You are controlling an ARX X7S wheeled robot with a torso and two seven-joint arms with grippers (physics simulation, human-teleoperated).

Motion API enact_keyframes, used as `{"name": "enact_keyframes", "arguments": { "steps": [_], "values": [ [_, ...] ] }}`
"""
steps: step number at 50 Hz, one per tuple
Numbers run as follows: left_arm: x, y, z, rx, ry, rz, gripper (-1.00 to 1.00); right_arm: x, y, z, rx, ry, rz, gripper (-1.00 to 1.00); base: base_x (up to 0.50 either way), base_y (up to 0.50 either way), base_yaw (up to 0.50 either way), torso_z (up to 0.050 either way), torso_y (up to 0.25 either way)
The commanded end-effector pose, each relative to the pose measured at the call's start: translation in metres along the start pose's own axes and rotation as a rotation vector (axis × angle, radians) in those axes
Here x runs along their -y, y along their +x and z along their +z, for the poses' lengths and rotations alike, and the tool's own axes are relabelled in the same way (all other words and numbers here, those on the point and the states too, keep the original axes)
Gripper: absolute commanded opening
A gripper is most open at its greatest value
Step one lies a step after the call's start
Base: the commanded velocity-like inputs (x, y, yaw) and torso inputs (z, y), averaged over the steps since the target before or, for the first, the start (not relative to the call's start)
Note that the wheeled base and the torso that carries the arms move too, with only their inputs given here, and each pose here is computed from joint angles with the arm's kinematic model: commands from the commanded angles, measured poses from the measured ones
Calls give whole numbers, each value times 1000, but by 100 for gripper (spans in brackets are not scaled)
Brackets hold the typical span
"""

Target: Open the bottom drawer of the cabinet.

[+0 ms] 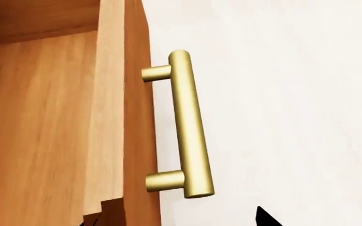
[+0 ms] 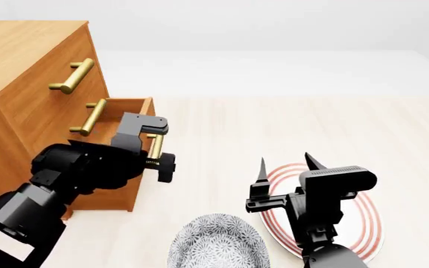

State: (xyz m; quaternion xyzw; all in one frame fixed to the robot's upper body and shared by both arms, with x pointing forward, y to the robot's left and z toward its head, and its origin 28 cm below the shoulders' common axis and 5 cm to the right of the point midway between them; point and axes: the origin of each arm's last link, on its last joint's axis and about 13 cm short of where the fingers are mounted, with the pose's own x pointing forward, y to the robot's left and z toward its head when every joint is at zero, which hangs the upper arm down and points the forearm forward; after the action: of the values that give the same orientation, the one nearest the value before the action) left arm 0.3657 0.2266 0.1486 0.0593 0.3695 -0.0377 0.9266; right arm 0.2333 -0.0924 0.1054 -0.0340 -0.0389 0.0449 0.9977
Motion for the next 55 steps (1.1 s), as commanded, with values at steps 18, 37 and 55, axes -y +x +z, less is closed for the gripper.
{"name": "enact_keyframes", "arguments": {
  "steps": [18,37,55],
  "values": [
    [43,-14,8,40,18,-218,100,1,1,3,7,-1,-1,100,0,0,0,0,0],
    [71,-15,6,66,46,-321,100,2,0,2,7,1,-3,100,0,0,0,0,0],
    [52,-50,23,380,-65,-260,100,1,0,0,4,2,-2,100,0,0,0,0,0]
  ]
}}
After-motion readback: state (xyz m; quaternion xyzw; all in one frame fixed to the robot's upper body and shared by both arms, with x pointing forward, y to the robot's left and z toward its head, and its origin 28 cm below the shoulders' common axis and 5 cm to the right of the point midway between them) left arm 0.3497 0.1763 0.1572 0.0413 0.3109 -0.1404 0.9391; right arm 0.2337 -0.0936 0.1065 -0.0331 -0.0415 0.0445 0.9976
